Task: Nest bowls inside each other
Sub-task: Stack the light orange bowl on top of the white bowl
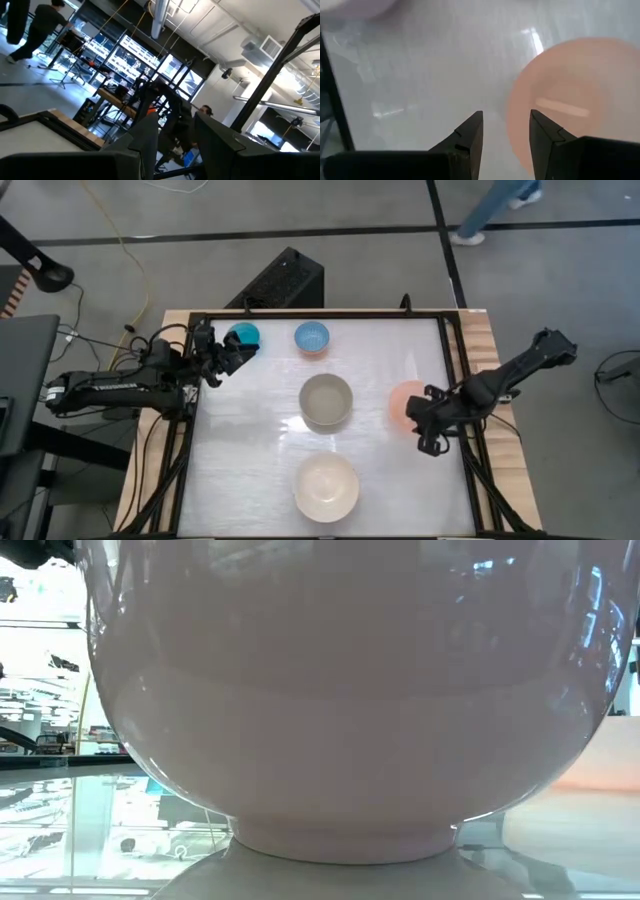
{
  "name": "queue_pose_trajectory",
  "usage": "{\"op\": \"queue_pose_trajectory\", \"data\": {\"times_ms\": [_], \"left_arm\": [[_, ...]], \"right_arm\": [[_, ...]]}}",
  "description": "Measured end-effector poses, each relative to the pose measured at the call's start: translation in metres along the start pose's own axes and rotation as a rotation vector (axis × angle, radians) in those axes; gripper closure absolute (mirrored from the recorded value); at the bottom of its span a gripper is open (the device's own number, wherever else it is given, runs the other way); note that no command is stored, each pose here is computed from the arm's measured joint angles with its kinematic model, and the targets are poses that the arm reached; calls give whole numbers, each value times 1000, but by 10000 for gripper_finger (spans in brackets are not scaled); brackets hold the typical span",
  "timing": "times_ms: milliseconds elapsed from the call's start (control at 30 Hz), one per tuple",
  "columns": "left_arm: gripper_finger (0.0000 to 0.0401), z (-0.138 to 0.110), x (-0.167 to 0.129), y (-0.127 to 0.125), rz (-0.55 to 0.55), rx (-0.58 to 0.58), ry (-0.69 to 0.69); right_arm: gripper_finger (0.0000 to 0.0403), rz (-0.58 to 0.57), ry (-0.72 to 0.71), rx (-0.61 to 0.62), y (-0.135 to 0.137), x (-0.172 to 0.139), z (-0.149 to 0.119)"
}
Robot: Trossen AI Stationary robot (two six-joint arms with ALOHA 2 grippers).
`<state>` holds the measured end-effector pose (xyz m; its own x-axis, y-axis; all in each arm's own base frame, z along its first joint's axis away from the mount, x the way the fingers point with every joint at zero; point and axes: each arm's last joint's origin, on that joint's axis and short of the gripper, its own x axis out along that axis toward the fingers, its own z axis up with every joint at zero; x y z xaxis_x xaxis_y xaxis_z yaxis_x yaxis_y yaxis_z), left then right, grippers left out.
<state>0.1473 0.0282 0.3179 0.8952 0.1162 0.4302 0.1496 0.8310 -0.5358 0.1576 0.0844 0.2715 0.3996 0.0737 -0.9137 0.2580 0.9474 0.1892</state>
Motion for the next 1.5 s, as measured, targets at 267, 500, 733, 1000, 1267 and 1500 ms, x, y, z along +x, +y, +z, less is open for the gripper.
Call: {"op": "queue_pose_trajectory", "data": {"times_ms": [267,500,733,1000,1267,1500], "left_arm": [[285,0,0,0,-2,-8,0],[285,0,0,0,-2,-9,0],[285,0,0,0,-2,-10,-1],[285,0,0,0,-2,-19,-2],[285,0,0,0,-6,-27,2],[285,-3,0,2,26,-29,34]], "right_arm": [[275,10,1,53,-9,43,-15],[275,3,7,114,-25,73,-25],[332,92,-18,172,-39,91,-21],[401,429,-379,150,-28,80,23],[402,726,-736,74,-8,43,52],[403,789,-761,-47,29,19,73]]}}
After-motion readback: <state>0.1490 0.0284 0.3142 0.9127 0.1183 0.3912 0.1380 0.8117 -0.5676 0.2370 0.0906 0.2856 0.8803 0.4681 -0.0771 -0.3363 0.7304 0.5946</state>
